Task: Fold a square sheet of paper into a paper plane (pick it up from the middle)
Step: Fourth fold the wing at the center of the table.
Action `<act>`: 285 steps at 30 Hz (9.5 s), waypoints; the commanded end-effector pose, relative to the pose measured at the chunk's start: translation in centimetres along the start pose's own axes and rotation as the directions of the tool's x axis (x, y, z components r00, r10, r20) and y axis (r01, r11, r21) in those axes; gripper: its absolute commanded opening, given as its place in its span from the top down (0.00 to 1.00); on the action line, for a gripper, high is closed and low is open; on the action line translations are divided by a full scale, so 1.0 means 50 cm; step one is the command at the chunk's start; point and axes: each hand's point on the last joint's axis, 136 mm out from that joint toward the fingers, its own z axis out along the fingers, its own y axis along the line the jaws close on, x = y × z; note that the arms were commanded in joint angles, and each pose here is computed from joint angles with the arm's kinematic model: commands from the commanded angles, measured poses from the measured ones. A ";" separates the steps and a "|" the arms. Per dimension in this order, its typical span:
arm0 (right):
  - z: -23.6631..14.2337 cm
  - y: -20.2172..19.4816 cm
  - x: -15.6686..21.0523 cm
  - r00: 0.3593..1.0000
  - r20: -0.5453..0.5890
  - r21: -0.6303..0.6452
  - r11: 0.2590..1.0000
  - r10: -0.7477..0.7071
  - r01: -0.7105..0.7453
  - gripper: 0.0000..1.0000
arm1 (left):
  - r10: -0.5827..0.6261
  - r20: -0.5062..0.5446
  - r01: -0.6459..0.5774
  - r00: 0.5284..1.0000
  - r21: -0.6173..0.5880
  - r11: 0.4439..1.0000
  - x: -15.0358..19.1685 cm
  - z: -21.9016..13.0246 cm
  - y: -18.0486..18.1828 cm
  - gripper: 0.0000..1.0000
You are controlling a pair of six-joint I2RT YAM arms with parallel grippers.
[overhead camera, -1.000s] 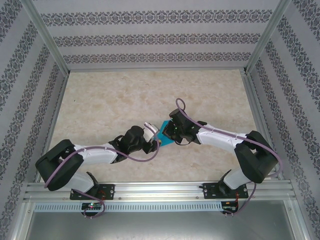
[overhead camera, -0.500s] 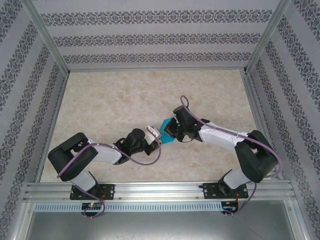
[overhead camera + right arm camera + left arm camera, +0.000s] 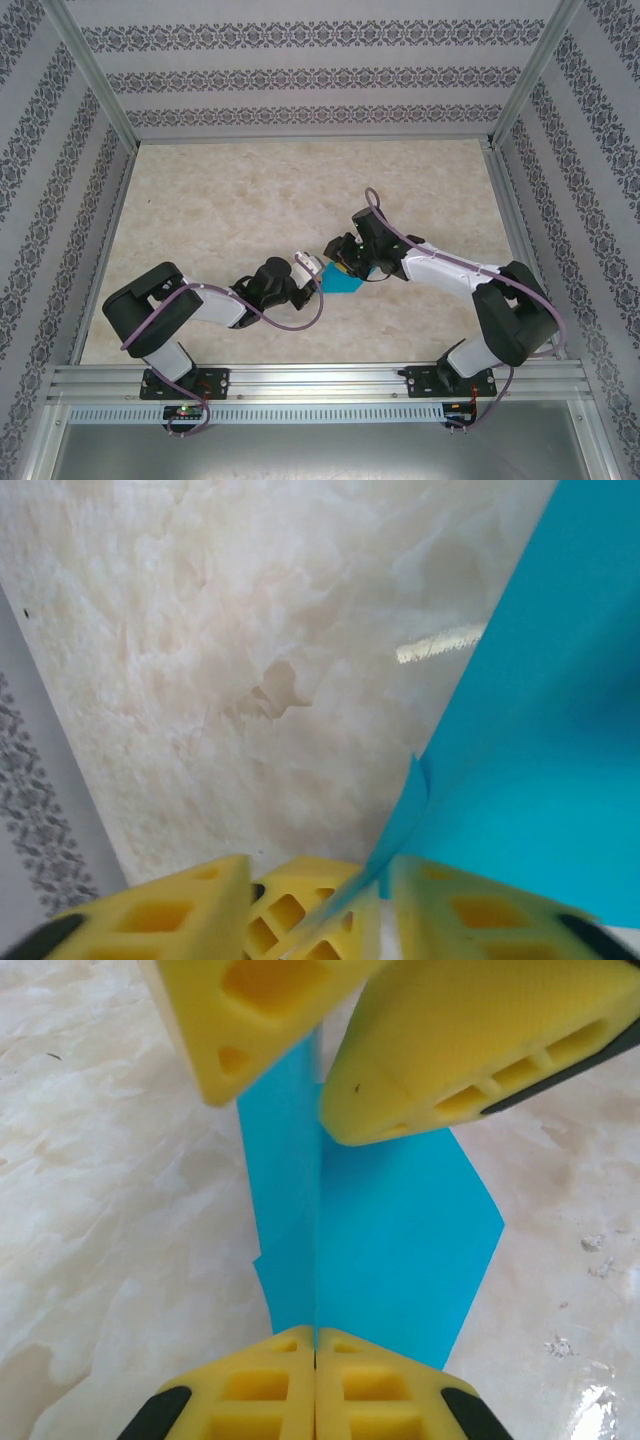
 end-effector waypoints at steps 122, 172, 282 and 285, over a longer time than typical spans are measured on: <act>0.075 -0.305 0.015 0.985 -0.159 0.475 0.869 -0.066 0.135 0.52 | -0.675 -0.192 0.691 0.712 0.023 0.722 -0.035 0.028 -0.025 0.89; 0.100 -0.368 0.044 0.946 -0.321 0.633 0.731 -0.053 0.256 0.50 | -0.786 -0.173 0.795 0.593 -0.025 0.606 -0.028 0.043 0.023 0.90; 0.134 -0.393 0.062 0.944 -0.330 0.656 0.723 0.019 0.215 0.46 | -0.818 -0.270 0.807 0.508 -0.182 0.562 0.060 0.076 0.028 0.97; 0.124 -0.347 0.043 0.951 -0.310 0.614 0.760 -0.015 0.213 0.46 | -0.817 -0.285 0.806 0.501 -0.191 0.561 0.070 0.075 0.025 0.97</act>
